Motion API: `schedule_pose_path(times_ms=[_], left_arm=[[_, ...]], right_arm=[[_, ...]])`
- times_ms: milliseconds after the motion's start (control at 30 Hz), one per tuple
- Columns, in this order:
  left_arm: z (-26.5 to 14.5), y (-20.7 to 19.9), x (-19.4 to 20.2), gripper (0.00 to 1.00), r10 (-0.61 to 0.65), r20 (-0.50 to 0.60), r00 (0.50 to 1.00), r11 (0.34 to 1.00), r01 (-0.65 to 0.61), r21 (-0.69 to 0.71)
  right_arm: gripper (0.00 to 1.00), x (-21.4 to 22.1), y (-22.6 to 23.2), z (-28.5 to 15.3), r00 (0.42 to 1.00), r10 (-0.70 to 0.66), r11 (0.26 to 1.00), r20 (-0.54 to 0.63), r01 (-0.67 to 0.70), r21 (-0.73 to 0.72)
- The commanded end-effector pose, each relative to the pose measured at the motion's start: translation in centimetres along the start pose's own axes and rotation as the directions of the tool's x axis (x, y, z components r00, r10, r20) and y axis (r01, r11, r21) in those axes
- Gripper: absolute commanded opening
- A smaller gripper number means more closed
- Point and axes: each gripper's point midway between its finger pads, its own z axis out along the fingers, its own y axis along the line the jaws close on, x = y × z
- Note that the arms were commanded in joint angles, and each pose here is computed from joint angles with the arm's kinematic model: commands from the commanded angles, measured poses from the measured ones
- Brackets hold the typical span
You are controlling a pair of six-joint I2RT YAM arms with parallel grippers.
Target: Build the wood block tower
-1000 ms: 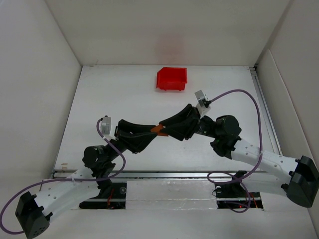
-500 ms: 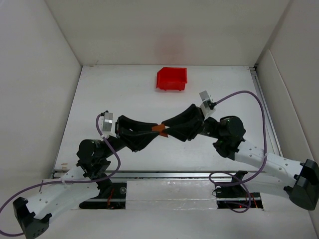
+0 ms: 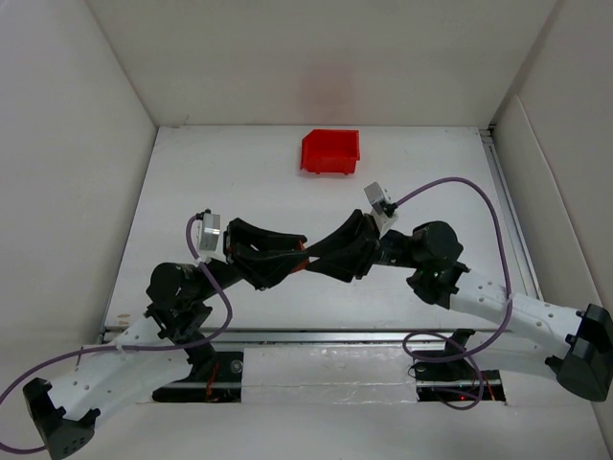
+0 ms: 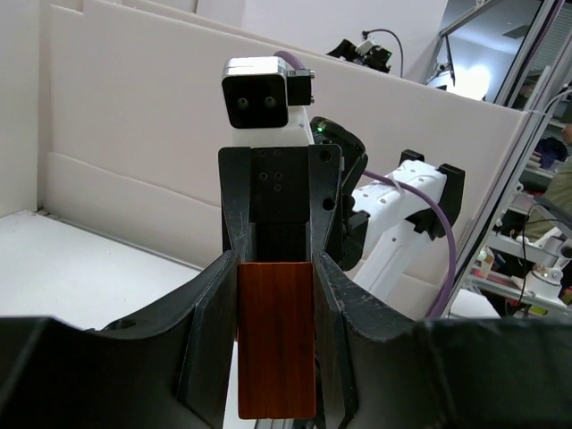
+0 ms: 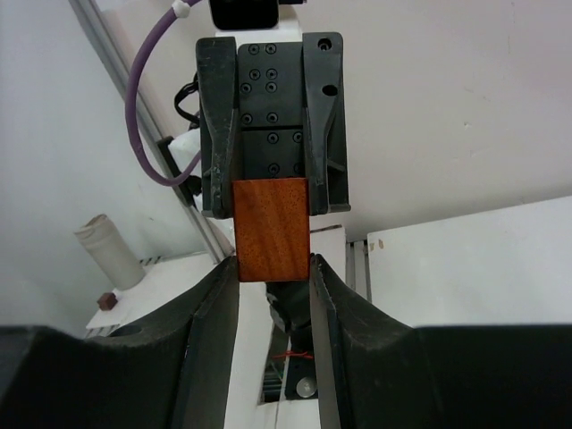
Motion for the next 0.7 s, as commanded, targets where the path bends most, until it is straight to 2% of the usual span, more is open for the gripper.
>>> schedule_pose_path(times_ms=[0,300,333,367,433,467,567,667], left_arm=[[0.8,-1.5,-4.3,0.0,0.073,0.125,0.989,0.997,-0.077,0.03],[0.4,-1.4,-4.2,0.02,0.068,0.136,0.988,0.997,-0.073,0.027],[0.3,-1.4,-4.3,0.12,0.069,0.139,0.988,0.997,-0.073,0.023],[0.2,-1.3,-4.4,0.3,0.069,0.147,0.987,0.997,-0.071,0.01],[-0.1,-0.8,-4.7,0.38,0.071,0.164,0.984,0.997,-0.068,-0.022],[-0.3,-0.6,-4.7,0.57,0.07,0.168,0.983,0.997,-0.065,-0.036],[-0.8,-0.3,-5.1,0.56,0.079,0.192,0.978,0.996,-0.068,-0.065],[-1.2,-0.1,-5.3,0.44,0.084,0.204,0.975,0.994,-0.069,-0.079]], right_arm=[[0.0,1.4,2.3,-0.1,0.997,0.018,0.996,-0.075,-0.025,-0.084],[0.0,-0.5,2.3,-0.2,1.0,-0.015,0.999,-0.018,0.014,-0.038],[0.0,-0.7,1.8,-0.3,1.0,-0.023,1.0,-0.015,0.023,-0.004],[0.0,-0.9,1.7,-0.3,1.0,-0.024,1.0,-0.014,0.024,0.01],[0.0,-1.1,1.1,-0.2,0.999,-0.027,0.999,-0.026,0.028,0.047],[0.0,-1.2,0.9,-0.2,0.999,-0.022,0.998,-0.03,0.024,0.063],[0.0,-0.7,-0.5,-0.3,0.998,0.001,0.992,-0.062,0.007,0.128],[0.0,-0.7,-0.7,-0.4,0.998,0.011,0.991,-0.066,-0.002,0.131]])
